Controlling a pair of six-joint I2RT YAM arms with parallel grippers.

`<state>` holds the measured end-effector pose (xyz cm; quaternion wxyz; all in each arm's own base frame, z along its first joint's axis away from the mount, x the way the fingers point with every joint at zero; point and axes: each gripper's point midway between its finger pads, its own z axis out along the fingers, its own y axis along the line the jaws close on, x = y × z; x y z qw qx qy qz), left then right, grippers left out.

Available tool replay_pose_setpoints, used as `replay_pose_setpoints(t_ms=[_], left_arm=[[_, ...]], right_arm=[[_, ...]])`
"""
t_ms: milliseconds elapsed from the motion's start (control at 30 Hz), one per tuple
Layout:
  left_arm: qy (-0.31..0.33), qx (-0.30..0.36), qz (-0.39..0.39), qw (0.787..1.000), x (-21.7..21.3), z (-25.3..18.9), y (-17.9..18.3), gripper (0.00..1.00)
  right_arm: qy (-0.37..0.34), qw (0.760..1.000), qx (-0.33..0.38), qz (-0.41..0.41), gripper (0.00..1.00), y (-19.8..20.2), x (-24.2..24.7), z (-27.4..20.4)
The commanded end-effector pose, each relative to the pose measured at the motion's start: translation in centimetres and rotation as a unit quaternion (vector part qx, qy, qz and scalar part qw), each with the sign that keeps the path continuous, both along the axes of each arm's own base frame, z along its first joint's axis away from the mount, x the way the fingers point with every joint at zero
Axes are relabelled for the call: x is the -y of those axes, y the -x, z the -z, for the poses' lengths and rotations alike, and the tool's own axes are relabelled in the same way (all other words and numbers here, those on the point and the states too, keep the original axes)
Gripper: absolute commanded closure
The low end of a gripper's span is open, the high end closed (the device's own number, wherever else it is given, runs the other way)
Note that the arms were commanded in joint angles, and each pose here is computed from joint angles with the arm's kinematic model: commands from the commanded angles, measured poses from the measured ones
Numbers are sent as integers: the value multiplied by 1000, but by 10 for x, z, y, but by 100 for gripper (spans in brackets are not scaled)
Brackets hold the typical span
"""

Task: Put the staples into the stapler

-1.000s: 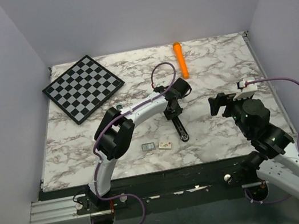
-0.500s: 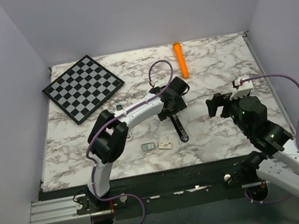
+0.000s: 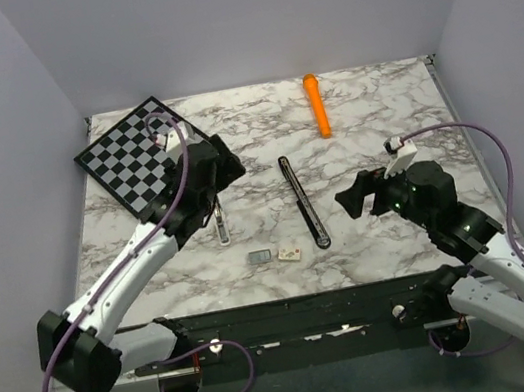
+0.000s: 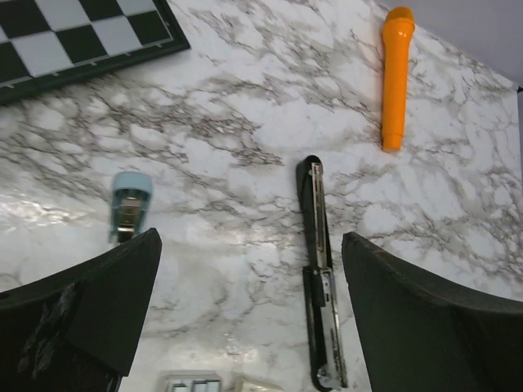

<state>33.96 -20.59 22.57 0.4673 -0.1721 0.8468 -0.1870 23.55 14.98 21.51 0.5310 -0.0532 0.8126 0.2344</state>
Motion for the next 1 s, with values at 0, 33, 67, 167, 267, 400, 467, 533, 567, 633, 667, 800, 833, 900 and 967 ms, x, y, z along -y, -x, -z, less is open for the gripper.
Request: replay_pose_setpoints(t_ms=[0, 33, 67, 167, 267, 400, 467, 533, 567, 633, 667, 800, 833, 900, 967], left_arm=[[-99, 118, -23, 988, -60, -34, 4, 1], [-109, 134, -27, 985, -66, -41, 6, 1], [-115, 155, -36, 981, -75, -50, 9, 1], [-130, 219, -56, 965, -90, -80, 5, 1], [-124, 262, -100, 952, -110, -106, -6, 1], [-163, 264, -165, 936, -141, -119, -20, 1], [-185, 260, -174, 932, -149, -112, -24, 1], [-177, 245, -169, 938, -152, -99, -24, 1], [-180, 235, -171, 940, -156, -84, -19, 1], [-173, 244, -185, 936, -160, -79, -15, 1], [-169, 250, -189, 935, -162, -81, -14, 1], [-188, 249, -194, 930, -167, -83, -13, 1], [-193, 247, -198, 929, -169, -83, -13, 1], [-196, 253, -202, 926, -171, -88, -11, 1], [-199, 260, -205, 922, -174, -92, -8, 1]], right_arm=[[-13, 995, -67, -66, 0, 10, -30, 25], [-3, 994, -82, -70, 0, 8, -33, 32], [5, 993, -95, -74, 0, 7, -37, 37], [40, 988, -123, -86, 0, -4, -55, 47], [99, 981, -133, -103, 0, -17, -79, 59], [152, 969, -132, -145, 0, -25, -124, 65], [190, 959, -120, -173, 0, -27, -151, 74], [215, 949, -117, -198, 0, -21, -169, 82], [226, 943, -111, -218, 0, -20, -176, 84], [242, 930, -108, -253, 0, -11, -191, 95], [252, 924, -104, -269, 0, -7, -195, 100], [298, 885, -73, -349, 0, 9, -208, 121], [307, 875, -73, -367, 0, 16, -210, 131], [315, 860, -57, -397, 0, 21, -216, 138], [327, 849, -54, -412, 0, 24, -219, 150]])
